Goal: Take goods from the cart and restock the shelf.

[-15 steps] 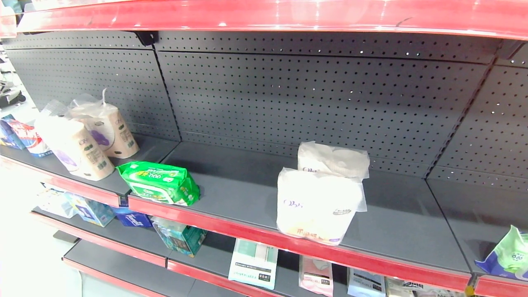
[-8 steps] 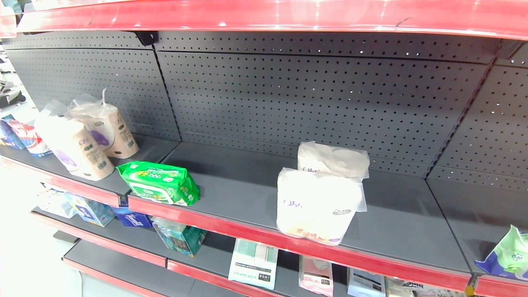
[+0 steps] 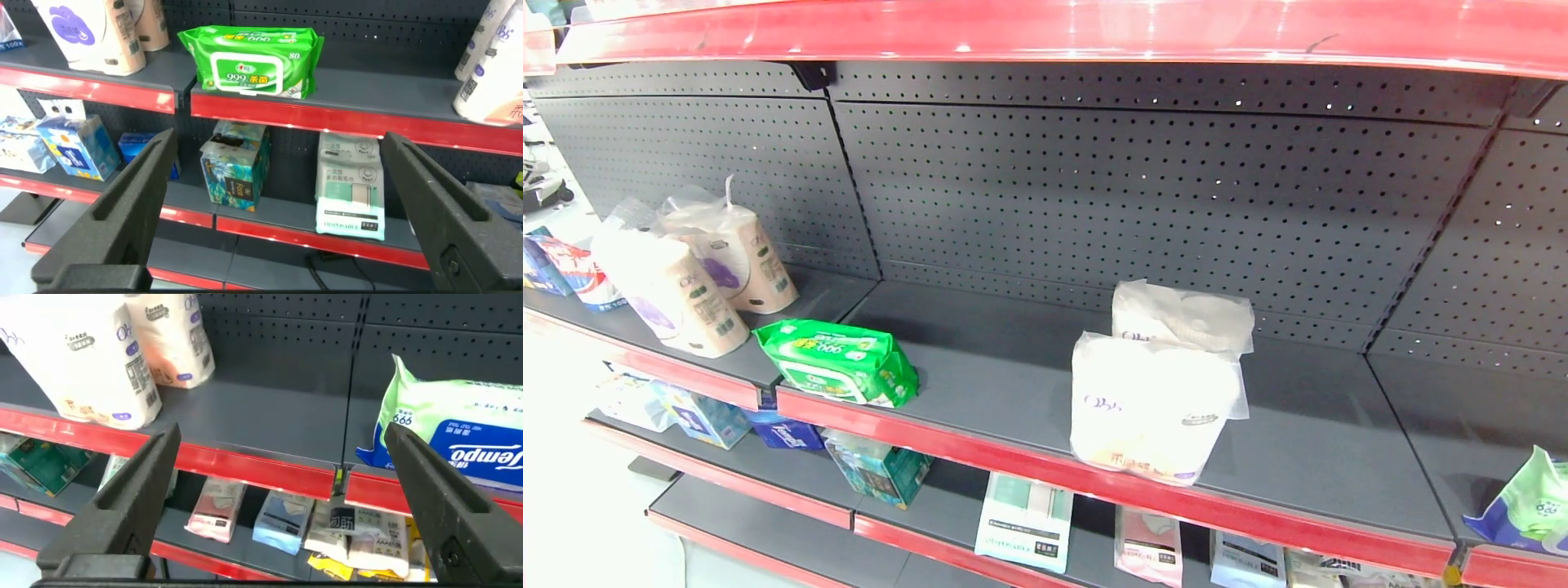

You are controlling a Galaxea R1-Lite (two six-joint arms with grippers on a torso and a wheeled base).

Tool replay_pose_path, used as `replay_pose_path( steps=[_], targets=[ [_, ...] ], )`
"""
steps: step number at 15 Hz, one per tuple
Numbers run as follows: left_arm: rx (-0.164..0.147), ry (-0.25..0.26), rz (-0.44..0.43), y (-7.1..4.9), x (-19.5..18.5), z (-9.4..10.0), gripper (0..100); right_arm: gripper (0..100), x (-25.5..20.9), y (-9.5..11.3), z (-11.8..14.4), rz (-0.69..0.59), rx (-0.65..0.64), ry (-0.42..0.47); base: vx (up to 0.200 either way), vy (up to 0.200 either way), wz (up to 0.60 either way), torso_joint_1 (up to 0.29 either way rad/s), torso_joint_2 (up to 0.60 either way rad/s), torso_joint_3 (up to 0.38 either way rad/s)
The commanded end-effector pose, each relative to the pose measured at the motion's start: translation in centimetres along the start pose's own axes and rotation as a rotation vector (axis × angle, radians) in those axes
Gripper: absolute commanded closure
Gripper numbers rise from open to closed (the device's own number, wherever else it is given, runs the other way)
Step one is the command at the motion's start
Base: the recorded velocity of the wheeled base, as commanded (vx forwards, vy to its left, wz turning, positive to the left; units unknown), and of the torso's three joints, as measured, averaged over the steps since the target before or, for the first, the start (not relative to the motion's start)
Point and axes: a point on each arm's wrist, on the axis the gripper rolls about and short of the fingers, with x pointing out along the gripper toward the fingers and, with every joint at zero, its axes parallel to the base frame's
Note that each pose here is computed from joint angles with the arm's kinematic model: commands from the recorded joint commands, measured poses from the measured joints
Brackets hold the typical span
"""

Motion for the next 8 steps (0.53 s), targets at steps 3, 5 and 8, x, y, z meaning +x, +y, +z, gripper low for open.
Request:
replay_pose_path(
  steps=[3,5,8],
  targets=[
    [0.000,0.002,0.000,0.00,0.01,-0.01,0,0,0.01,0.00,0.00,0.000,0.000,0.001,0.000,0.000,0.00,0.000,0.00,0.000],
    [0.000,0.000,0.000,0.00,0.01,0.00,0,0,0.02,0.00,0.00,0.000,0.000,0.003,0.000,0.000,0.00,0.000,0.00,0.000],
    [0.000,0.000,0.001,0.00,0.01,0.00,0,0,0.01,0.00,0.00,0.000,-0.002,0.001,0.000,0.000,-0.40,0.002,0.00,-0.002]
  ],
)
